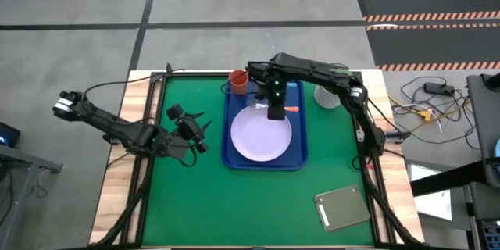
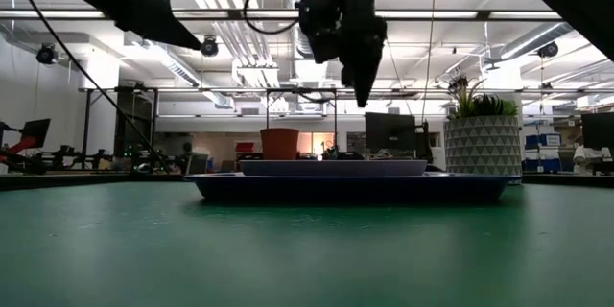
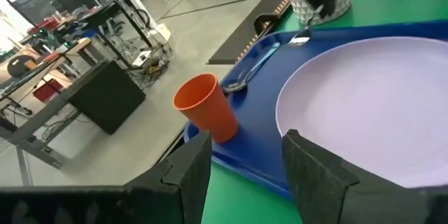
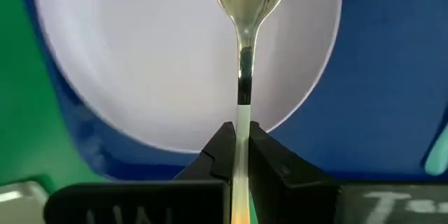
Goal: Pick and place plate/cup/fork/spoon on tray
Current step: Put the orange fork on the blue tray to the left of the blue spoon
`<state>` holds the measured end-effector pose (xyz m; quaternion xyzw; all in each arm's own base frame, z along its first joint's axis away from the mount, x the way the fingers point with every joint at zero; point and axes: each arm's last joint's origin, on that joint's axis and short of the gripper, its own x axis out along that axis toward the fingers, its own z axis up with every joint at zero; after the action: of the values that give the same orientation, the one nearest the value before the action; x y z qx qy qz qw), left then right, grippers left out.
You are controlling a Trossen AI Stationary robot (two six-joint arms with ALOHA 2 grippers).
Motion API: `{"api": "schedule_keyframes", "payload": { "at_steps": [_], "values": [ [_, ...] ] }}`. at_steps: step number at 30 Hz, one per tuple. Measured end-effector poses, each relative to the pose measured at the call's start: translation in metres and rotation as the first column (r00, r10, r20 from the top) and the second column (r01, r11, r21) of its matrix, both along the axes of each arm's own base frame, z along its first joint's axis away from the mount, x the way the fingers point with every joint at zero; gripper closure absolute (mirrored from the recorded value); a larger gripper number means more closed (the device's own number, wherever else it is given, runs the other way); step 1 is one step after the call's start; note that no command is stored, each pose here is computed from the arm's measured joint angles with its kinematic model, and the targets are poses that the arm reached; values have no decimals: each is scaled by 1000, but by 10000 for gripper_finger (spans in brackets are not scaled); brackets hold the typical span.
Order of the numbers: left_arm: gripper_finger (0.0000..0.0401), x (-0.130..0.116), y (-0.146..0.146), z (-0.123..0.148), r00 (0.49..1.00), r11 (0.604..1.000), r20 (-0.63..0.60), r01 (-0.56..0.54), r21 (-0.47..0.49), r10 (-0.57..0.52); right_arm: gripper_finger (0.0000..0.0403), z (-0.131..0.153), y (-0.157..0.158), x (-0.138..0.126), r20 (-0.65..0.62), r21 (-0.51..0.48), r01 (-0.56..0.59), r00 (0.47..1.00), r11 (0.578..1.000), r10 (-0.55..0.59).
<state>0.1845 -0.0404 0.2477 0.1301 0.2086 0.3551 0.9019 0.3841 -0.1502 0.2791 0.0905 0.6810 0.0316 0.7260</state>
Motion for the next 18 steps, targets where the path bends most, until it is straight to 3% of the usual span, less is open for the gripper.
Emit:
{"api": "schedule_keyframes", "payload": {
  "at_steps": [10,18],
  "values": [
    [246,0,2,1,998,994,-35,-54,98,58,390,-25,-45,-7,91,-49,6,996,999,-1],
    [246,0,2,1,998,994,-33,-56,98,60,390,-51,-69,-18,104,-79,-29,994,996,37]
  ]
}}
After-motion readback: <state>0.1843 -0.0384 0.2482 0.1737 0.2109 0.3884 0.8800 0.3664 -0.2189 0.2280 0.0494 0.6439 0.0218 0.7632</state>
